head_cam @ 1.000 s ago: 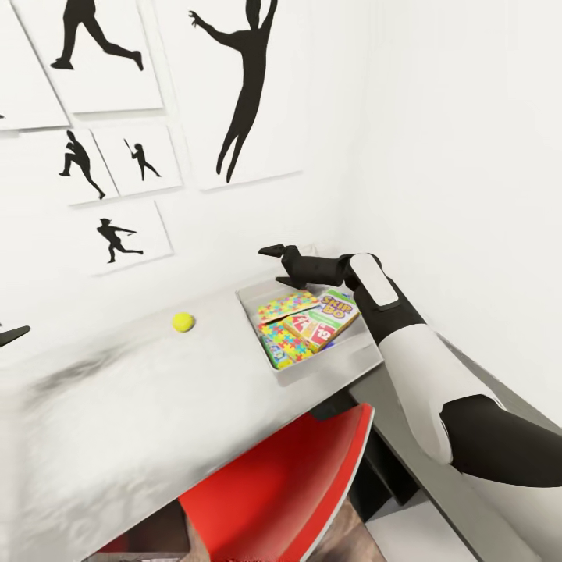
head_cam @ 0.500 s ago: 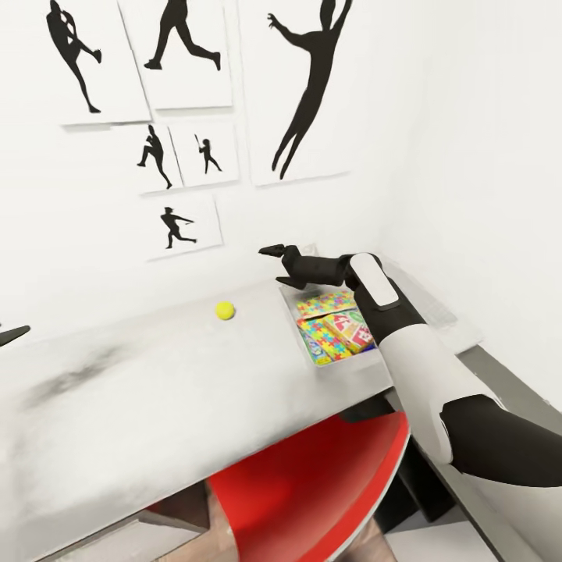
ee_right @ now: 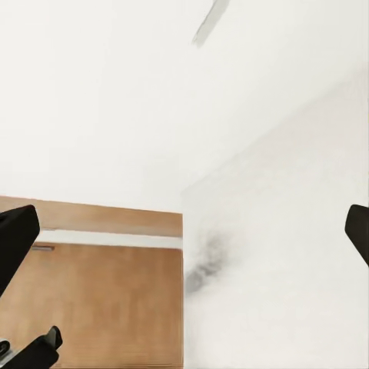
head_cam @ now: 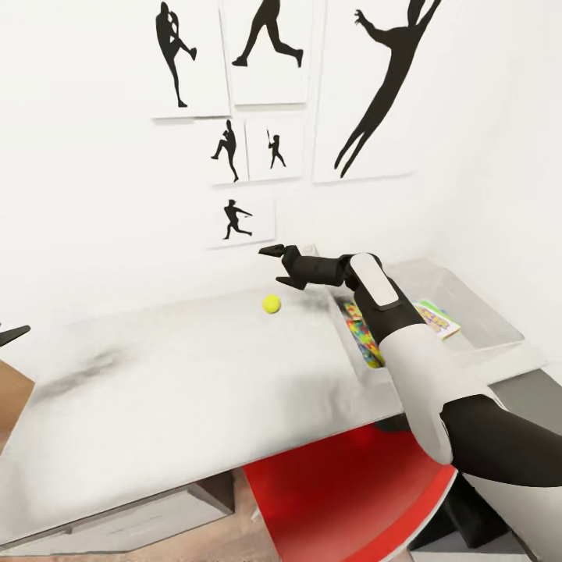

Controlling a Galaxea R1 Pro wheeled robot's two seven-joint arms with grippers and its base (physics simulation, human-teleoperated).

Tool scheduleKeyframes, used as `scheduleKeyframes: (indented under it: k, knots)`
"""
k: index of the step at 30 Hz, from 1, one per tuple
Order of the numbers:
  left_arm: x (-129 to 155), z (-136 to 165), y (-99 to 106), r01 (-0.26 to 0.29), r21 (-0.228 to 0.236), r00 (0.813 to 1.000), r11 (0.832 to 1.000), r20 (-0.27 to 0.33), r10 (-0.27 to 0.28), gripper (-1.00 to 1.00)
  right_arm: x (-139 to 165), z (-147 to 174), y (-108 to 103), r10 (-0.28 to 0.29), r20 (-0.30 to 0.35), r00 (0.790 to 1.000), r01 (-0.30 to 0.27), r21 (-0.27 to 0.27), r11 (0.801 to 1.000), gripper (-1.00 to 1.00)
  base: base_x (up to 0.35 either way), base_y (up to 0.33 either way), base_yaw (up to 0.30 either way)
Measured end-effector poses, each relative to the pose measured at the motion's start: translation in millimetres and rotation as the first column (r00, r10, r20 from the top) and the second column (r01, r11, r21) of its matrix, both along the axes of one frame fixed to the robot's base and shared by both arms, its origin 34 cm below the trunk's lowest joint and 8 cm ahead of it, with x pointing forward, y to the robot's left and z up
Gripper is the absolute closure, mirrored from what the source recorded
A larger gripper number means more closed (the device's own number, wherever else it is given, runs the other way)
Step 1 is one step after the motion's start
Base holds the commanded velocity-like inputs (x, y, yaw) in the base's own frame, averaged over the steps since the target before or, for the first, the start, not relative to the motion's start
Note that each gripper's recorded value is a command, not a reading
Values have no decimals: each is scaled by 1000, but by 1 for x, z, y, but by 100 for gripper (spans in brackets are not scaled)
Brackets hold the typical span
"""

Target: Put all the toys in the child's room - the three board games (two on the bed and one on the table), the two jigsaw puzzles on the table, and the tennis ball on the table - inside the toy box on the table in the child's room.

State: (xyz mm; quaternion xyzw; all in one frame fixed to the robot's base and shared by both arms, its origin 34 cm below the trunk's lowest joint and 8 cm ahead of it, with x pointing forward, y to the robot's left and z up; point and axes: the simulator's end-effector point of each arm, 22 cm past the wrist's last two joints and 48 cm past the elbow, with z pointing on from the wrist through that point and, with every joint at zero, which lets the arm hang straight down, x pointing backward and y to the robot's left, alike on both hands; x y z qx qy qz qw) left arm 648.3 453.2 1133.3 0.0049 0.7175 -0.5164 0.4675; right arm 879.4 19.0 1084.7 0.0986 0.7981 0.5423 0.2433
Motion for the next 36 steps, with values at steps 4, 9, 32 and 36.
scheduleKeyframes:
  k: [4, 9, 32, 36]
  knots:
    - [0, -1, 0, 0, 0, 1000, 1000, -2, 0, -100, 0, -1, 0, 0, -1, 1000, 0, 0, 1000, -100, 0, 115, 288]
    - [1, -2, 0, 0, 0, 1000, 1000, -3, 0, -100, 1, -2, -1, -1, -3, 1000, 1, -1, 1000, -100, 0, 110, 237]
    - [1, -3, 1, -2, 2, 1000, 1000, -6, 2, -100, 2, -60, -18, -65, -43, 997, 47, -340, 939, -100, 0, 26, 12]
    - [1, -3, 1, -3, 3, 1000, 1000, -8, 3, -100, 14, -54, -36, -111, -34, 993, 83, -453, 887, -100, 0, 0, 0]
